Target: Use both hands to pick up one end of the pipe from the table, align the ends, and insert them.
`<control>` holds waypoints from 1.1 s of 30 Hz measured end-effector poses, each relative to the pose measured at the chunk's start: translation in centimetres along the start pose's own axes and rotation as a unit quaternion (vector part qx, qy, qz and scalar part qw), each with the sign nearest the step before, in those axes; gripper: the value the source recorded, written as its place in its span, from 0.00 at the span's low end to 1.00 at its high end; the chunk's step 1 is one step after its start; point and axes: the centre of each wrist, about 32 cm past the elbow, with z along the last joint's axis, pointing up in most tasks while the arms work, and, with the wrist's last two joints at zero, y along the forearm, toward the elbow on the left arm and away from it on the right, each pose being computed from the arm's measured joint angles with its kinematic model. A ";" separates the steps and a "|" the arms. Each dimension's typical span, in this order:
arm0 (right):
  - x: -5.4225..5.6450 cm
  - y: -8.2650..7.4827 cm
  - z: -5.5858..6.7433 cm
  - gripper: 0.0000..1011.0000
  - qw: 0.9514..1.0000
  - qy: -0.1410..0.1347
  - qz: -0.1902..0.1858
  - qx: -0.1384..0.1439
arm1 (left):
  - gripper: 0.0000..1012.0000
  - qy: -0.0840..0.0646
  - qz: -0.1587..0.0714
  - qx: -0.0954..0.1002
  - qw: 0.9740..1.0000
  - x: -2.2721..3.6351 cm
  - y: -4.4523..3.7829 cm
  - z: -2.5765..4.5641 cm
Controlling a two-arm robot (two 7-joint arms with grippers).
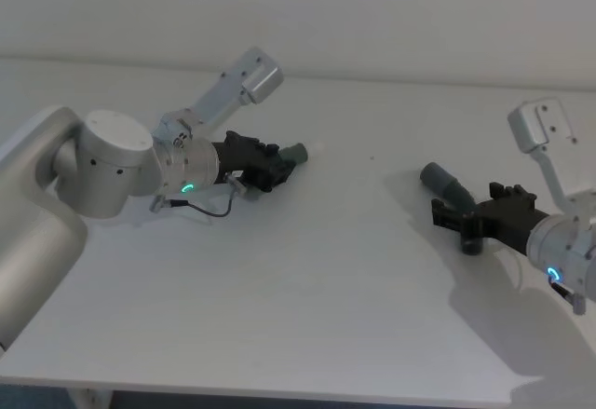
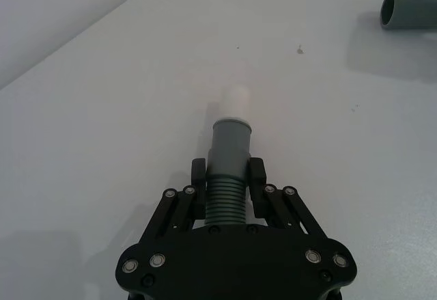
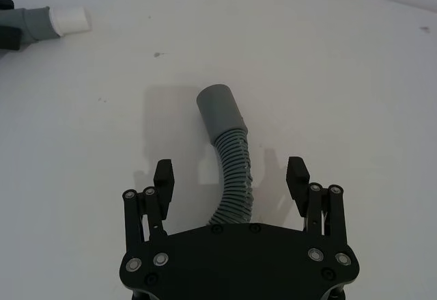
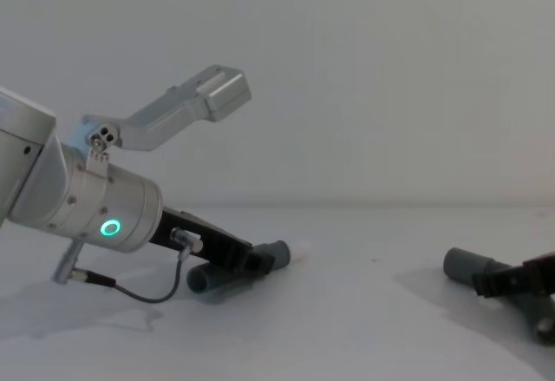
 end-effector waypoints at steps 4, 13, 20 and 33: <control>0.0 0.1 0.1 0.99 1.000 0.001 0.000 -0.004 | 0.35 0.000 0.000 0.000 1.000 0.00 0.00 0.00; 0.0 0.4 0.3 0.99 1.000 0.005 0.001 -0.012 | 0.35 0.000 0.000 0.000 1.000 0.00 0.00 0.00; -0.1 0.6 0.4 0.99 1.000 0.008 0.002 -0.018 | 0.35 0.000 0.000 0.000 1.000 0.00 0.00 0.00; -0.1 0.8 0.5 0.83 1.000 0.009 0.004 -0.025 | 0.35 0.000 0.000 0.000 1.000 0.00 0.00 0.00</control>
